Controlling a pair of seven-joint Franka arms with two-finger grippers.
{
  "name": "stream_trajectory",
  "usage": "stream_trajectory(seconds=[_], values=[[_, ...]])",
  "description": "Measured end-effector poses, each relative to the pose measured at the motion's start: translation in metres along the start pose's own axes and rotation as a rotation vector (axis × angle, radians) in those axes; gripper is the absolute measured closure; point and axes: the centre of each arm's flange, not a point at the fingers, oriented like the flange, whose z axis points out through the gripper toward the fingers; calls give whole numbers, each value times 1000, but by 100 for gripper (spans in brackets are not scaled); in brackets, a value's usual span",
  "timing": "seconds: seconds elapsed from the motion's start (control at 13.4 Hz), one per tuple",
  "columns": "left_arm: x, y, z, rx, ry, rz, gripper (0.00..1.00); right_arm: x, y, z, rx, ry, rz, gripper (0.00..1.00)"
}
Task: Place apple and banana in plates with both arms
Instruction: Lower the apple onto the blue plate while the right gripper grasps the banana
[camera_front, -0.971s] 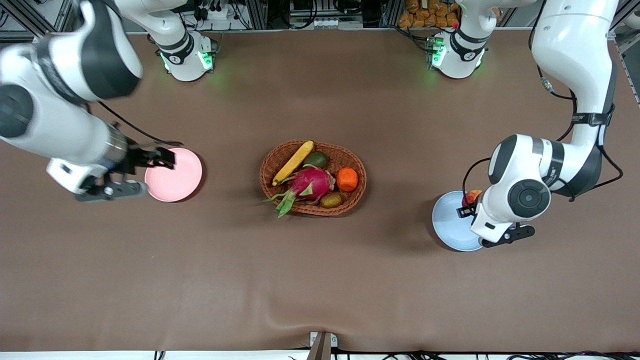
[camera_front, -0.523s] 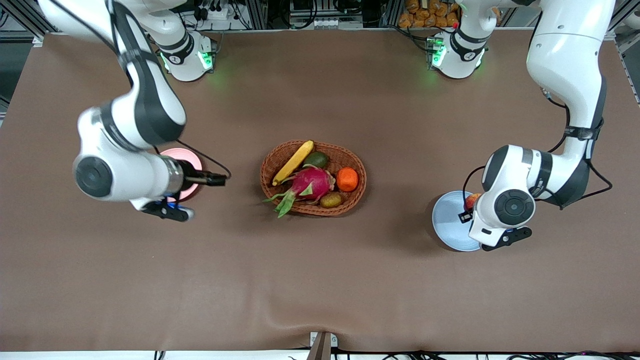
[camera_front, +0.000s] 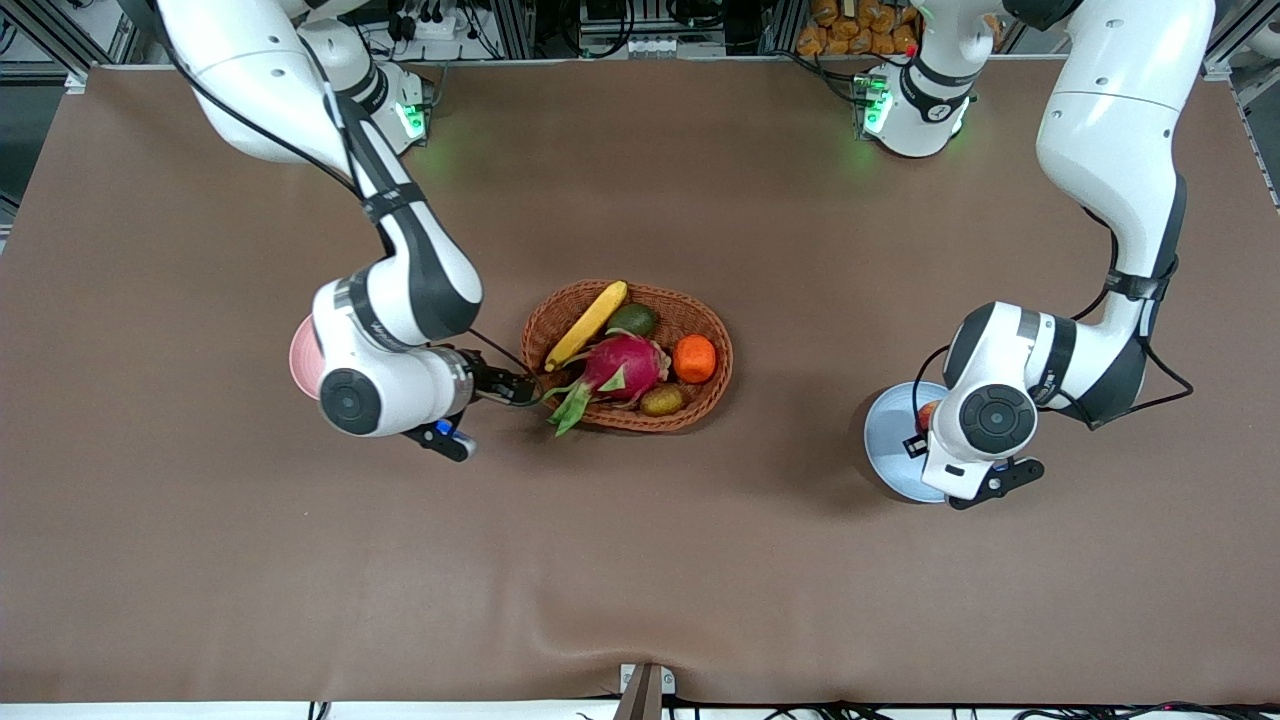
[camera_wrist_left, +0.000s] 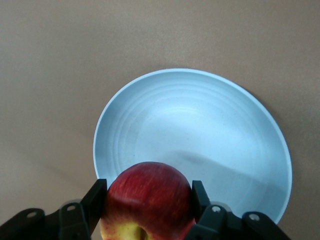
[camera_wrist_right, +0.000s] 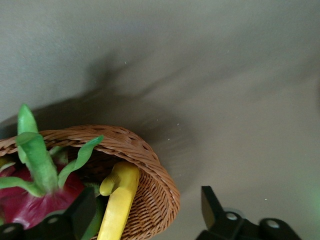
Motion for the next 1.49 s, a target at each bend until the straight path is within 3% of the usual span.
stream_trajectory(seconds=[0.07, 0.15, 0.52, 0.67, 0.82, 1.05, 1.12, 1.27, 1.49], values=[[1, 1, 2, -1, 6, 3, 26, 0, -1, 4, -3, -5, 11, 24], [1, 2, 5, -1, 9, 5, 26, 1, -2, 5, -1, -5, 25, 29], [2, 7, 13, -16, 16, 10, 28, -3, -15, 15, 53, -13, 60, 33], [2, 9, 17, -20, 16, 12, 28, -8, -25, 24, 56, -6, 53, 43], [2, 11, 19, -23, 16, 8, 22, -10, -29, 32, 51, -5, 51, 45], [3, 12, 19, -26, 18, -1, 0, -9, -29, 36, 47, -8, 57, 49], [3, 13, 17, -28, 20, -1, 0, -9, -30, 37, 47, -8, 57, 49], [3, 16, 11, -39, 29, 0, 0, -11, -31, 39, 44, -9, 59, 59], [4, 21, -16, -63, 59, 4, 0, -17, -36, 42, 40, -8, 56, 61]])
